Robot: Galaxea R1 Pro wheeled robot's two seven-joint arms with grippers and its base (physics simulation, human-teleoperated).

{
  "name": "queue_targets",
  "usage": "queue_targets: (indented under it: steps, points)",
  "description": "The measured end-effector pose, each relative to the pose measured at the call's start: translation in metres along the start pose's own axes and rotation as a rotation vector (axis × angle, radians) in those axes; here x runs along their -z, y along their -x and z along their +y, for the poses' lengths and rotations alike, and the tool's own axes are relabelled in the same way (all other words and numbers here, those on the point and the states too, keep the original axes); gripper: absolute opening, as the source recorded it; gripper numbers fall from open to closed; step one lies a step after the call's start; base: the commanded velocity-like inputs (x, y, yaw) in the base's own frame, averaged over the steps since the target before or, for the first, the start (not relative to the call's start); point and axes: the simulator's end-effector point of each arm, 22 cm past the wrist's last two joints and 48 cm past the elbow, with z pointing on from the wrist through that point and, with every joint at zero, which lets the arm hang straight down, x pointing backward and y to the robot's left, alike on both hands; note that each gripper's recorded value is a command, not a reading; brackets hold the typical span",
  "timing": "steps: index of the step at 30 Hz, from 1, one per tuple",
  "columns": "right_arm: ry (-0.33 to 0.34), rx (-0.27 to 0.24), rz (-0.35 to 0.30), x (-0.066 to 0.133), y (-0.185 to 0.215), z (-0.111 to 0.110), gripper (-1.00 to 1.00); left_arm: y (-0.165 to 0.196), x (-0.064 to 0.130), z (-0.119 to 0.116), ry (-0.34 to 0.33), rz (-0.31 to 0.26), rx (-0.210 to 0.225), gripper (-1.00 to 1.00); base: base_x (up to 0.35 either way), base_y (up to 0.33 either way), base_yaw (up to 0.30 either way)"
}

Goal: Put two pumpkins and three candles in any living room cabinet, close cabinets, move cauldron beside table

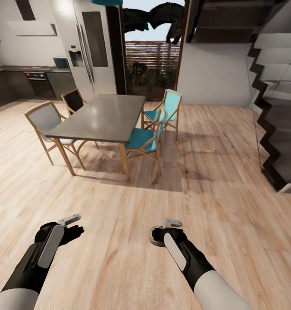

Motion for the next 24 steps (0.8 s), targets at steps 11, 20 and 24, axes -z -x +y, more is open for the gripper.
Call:
queue_targets:
  steps: [11, 20, 24]
  points:
    - [0.005, 0.036, -0.009, 0.008, 0.002, 0.008, -1.0, 0.004, 0.009, -0.003, -0.018, -0.007, 0.006, 1.0, 0.0, 0.0, 0.29]
    - [0.007, 0.04, -0.016, 0.01, 0.004, 0.01, -1.0, 0.007, 0.012, -0.006, -0.032, -0.016, 0.005, 1.0, 0.0, 0.0, 0.29]
    - [0.007, 0.043, -0.02, 0.012, 0.005, 0.01, -1.0, 0.008, 0.013, -0.007, -0.034, -0.019, 0.006, 1.0, 0.014, 0.025, 0.29]
